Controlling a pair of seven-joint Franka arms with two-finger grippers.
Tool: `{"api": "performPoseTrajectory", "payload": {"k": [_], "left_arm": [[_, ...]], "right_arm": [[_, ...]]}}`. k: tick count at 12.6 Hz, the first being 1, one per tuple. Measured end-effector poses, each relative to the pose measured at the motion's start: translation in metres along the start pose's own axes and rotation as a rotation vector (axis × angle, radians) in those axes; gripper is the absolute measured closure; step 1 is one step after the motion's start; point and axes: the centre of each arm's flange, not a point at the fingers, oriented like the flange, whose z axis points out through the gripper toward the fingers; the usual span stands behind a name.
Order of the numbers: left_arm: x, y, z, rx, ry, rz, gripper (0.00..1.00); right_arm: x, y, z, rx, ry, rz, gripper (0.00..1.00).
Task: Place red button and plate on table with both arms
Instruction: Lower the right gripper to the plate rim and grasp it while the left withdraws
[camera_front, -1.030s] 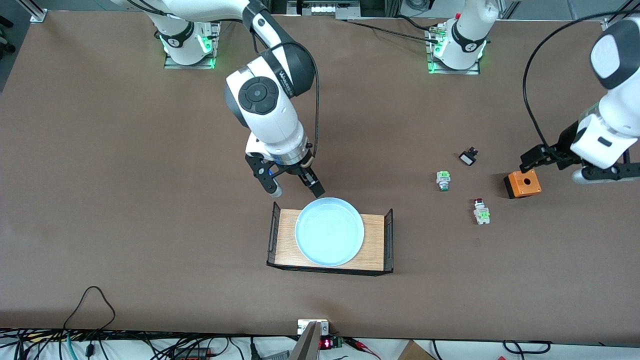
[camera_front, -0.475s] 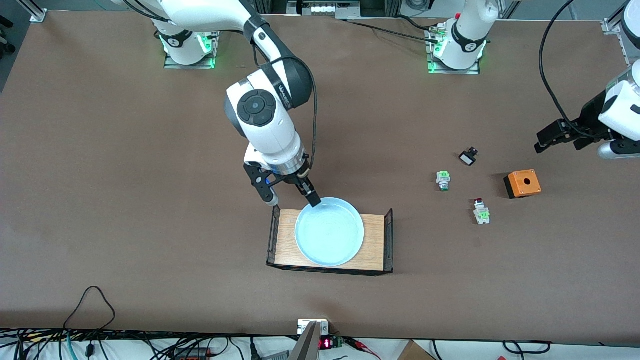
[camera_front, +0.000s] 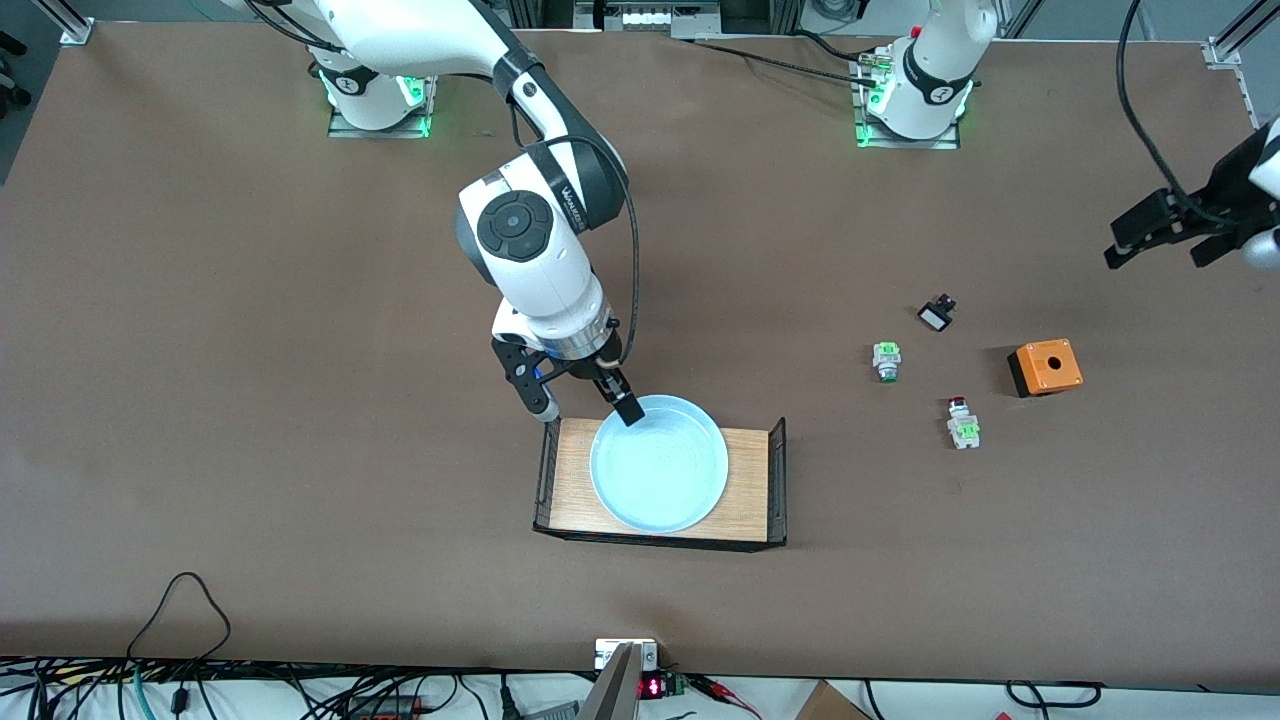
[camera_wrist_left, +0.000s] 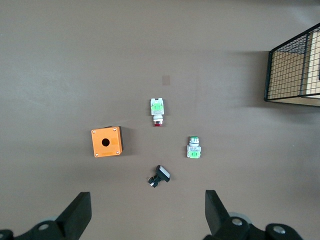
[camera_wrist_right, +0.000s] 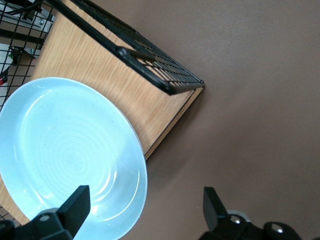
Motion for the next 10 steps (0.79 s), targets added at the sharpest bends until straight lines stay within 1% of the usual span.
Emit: {"api": "performPoseTrajectory", "payload": {"k": [5, 6, 8, 9, 10], "left_arm": [[0.004, 0.007, 0.007, 0.001, -0.015, 0.049, 0.00], [0.005, 0.008, 0.010, 0.018, -0.021, 0.057, 0.00], [0.007, 0.006, 0.015, 0.063, -0.030, 0.067, 0.00], [0.008, 0.005, 0.017, 0.068, -0.034, 0.068, 0.00], [0.008, 0.005, 0.019, 0.068, -0.037, 0.068, 0.00]], "right_arm": [[0.010, 0.001, 0.021, 0.008, 0.011, 0.011, 0.00], [0.011, 0.002, 0.025, 0.007, 0.012, 0.011, 0.01], [0.011, 0.003, 0.029, 0.008, 0.013, 0.012, 0.15], [0.011, 0.003, 0.029, 0.008, 0.013, 0.012, 0.15], [0.011, 0.003, 0.029, 0.009, 0.013, 0.012, 0.24]]}}
